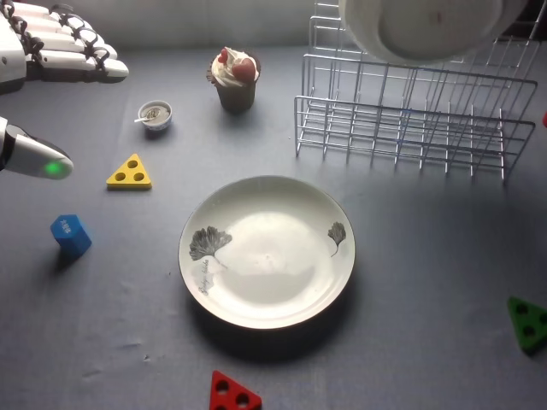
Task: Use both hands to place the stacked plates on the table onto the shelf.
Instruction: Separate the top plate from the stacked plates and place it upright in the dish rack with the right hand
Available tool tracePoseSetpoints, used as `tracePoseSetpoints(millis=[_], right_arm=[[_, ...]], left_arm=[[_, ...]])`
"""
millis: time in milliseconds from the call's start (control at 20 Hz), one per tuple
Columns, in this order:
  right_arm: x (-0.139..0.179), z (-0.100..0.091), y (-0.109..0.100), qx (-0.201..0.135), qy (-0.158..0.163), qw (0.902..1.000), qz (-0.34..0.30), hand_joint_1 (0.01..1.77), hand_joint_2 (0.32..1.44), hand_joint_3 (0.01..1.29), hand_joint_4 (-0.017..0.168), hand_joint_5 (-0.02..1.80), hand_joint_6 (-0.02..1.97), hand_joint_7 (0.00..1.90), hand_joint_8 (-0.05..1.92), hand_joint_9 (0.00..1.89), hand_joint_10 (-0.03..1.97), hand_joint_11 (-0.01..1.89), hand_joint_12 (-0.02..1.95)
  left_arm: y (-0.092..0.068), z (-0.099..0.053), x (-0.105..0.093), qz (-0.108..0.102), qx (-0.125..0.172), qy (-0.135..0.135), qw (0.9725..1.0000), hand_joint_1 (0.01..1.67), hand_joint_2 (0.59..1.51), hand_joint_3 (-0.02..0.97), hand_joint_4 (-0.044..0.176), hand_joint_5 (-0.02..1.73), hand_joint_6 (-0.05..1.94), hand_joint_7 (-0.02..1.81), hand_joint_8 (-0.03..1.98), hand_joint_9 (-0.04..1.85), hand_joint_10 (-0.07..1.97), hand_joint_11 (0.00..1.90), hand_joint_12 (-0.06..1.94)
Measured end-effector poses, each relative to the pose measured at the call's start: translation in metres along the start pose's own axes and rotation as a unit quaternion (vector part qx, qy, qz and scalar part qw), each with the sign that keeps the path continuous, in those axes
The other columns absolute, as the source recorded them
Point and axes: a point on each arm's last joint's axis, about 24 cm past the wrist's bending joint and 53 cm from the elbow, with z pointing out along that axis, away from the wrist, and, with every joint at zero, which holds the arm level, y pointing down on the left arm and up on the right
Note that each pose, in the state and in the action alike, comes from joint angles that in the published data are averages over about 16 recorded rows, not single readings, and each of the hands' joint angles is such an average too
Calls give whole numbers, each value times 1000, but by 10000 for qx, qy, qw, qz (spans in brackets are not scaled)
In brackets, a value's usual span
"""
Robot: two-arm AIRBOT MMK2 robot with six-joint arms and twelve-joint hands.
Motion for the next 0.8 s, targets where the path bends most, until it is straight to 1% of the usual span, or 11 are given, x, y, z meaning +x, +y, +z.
tracePoseSetpoints(millis=[450, 800], right_arm=[[1, 1, -8, 80, -4, 9999, 61, 1447, 937, 13, -9, 888, 951, 1044, 630, 1175, 670, 1016, 1350], [-2, 5, -15, 137, -64, 9998, 150, 1447, 937, 12, -9, 886, 958, 1052, 602, 1166, 678, 1009, 1355]], left_arm=[[1, 0, 6, 63, -26, 112, 9999, 23, 1076, 4, 2, 151, 8, 204, 9, 201, 8, 201, 16], [-2, 3, 20, 145, 8, 315, 9994, 23, 1086, 3, 2, 158, 8, 205, 10, 210, 8, 206, 16]])
